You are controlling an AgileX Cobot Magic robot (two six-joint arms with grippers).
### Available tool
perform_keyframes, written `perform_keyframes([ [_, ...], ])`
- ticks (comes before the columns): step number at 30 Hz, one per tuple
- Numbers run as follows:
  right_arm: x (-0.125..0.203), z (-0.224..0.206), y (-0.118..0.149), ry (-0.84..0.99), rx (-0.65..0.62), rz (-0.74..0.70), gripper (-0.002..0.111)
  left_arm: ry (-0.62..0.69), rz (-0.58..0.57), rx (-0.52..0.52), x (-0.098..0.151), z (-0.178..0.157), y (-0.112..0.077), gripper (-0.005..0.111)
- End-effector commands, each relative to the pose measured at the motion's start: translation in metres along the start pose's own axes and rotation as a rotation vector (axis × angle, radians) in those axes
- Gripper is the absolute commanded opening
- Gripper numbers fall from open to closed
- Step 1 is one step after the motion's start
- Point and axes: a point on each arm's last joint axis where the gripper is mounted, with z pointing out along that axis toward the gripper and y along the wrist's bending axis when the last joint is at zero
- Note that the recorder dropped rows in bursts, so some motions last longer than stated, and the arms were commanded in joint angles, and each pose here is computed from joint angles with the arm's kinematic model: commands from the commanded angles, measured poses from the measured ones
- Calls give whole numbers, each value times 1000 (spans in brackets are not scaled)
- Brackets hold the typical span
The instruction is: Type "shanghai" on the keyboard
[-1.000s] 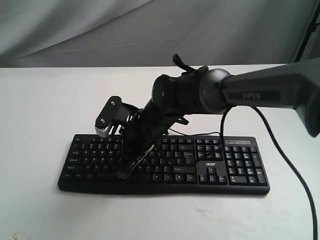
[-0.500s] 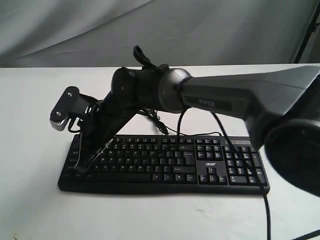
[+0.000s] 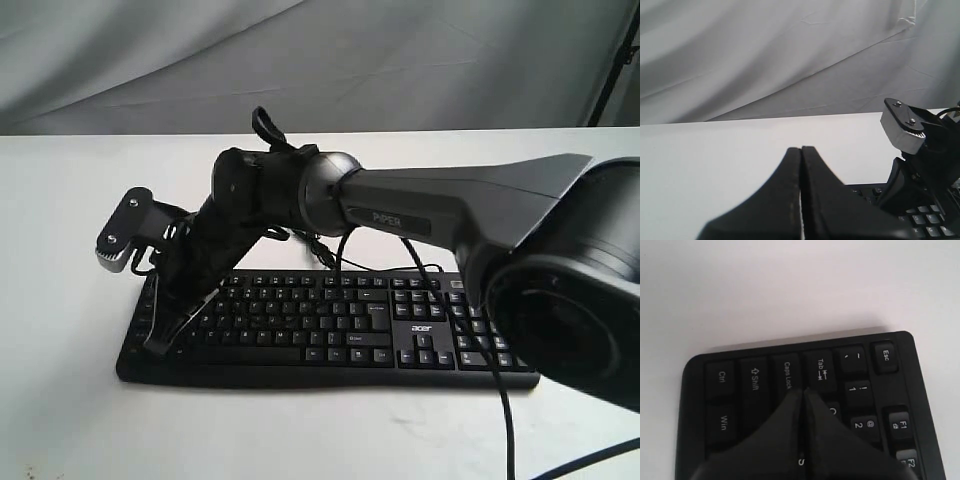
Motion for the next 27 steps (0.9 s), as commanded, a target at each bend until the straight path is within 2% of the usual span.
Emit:
perform_keyframes([
  [1, 6, 12, 2, 18, -21, 14, 0, -7, -2, 7, 0, 0, 0, 0],
  [4, 4, 7, 4, 22, -33, 10, 0, -7, -2, 7, 0, 0, 0, 0],
  [9, -7, -33, -5, 26, 1, -16, 0, -7, -2, 7, 0, 0, 0, 0],
  [13, 20, -60, -17, 79, 4, 57, 0, -7, -2, 7, 0, 0, 0, 0],
  [20, 71, -82, -19, 67, 47, 92, 0, -7, -2, 7, 0, 0, 0, 0],
  [27, 86, -83, -23, 62, 42, 101, 0, -7, -2, 7, 0, 0, 0, 0],
])
